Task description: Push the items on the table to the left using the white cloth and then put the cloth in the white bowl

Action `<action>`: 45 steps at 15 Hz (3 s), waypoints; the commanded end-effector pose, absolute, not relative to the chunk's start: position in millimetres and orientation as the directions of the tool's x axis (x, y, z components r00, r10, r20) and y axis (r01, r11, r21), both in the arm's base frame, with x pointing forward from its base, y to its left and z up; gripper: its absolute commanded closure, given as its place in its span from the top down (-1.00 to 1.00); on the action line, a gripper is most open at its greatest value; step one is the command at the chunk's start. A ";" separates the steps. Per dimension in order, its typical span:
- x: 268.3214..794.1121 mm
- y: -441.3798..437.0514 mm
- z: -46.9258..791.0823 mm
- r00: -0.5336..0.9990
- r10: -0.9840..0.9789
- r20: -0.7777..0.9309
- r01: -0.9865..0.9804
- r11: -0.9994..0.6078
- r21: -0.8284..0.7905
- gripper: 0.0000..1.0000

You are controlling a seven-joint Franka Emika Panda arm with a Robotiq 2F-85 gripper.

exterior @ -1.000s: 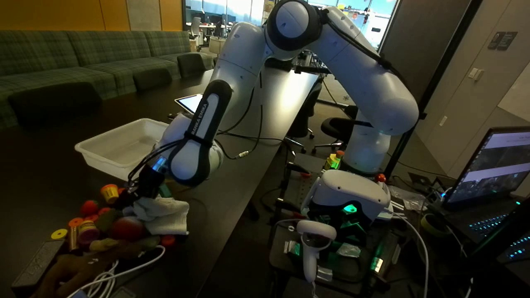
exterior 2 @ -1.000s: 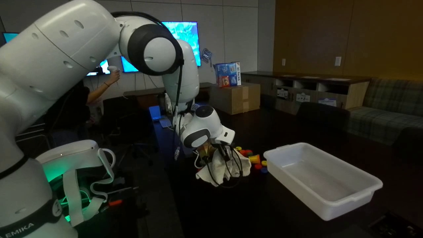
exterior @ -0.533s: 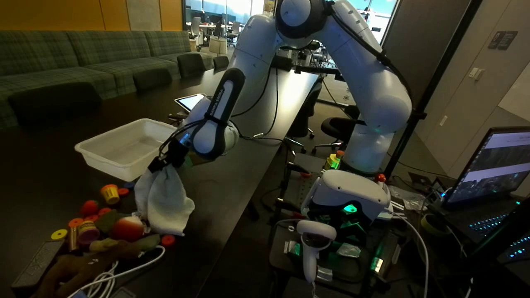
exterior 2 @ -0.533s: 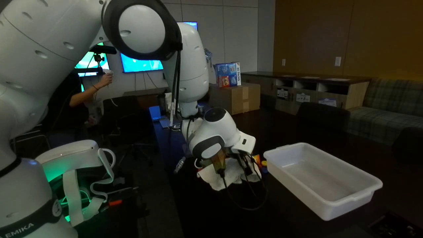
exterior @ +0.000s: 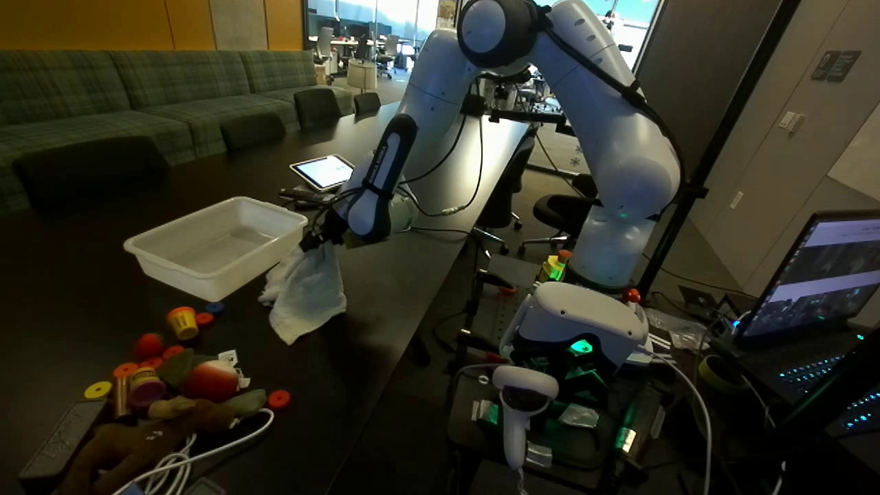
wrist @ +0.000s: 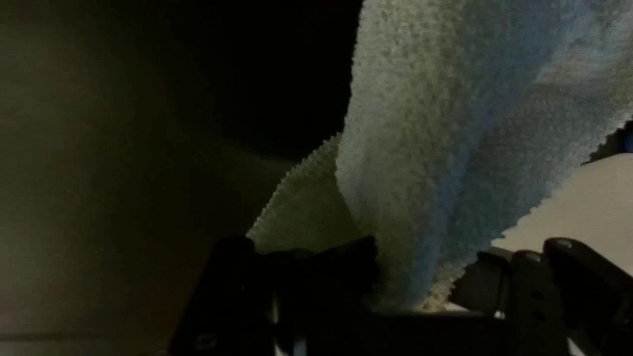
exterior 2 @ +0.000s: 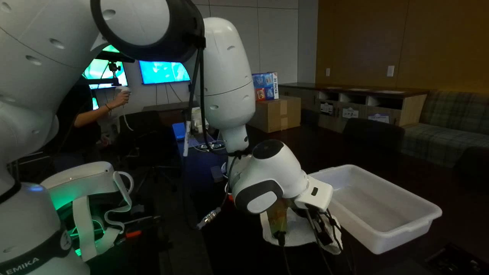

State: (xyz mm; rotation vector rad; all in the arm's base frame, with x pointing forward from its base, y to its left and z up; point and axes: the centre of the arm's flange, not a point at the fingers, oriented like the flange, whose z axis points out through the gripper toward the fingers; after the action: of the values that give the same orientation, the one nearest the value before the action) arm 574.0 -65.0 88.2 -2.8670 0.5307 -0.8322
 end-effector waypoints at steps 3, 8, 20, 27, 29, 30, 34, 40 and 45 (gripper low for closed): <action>581.0 -68.6 70.8 0.794 -0.342 0.502 -0.304 -0.939 -0.159 -0.89; 596.3 -15.5 24.3 0.825 -0.291 0.485 -0.271 -0.956 -0.111 -0.89; 640.7 103.8 -17.0 0.840 -0.190 0.507 -0.178 -0.981 -0.073 -0.89; 647.2 168.2 -18.9 0.841 -0.134 0.524 -0.086 -0.990 -0.116 -0.89; 645.4 185.8 -17.6 0.843 -0.125 0.523 -0.063 -0.989 -0.136 -0.89; 642.6 192.0 -14.6 0.846 -0.120 0.520 -0.050 -0.988 -0.147 -0.89; 623.6 192.5 -9.6 0.863 -0.097 0.496 -0.017 -0.987 -0.162 -0.89; 590.5 109.7 -9.0 0.866 -0.064 0.497 -0.037 -0.997 -0.064 -0.89; 561.9 -1.1 -1.3 0.850 -0.118 0.513 -0.171 -0.984 0.056 -0.89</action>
State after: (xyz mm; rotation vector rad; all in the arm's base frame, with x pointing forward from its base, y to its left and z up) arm 597.7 63.2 1.0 -3.0195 0.1872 -0.8842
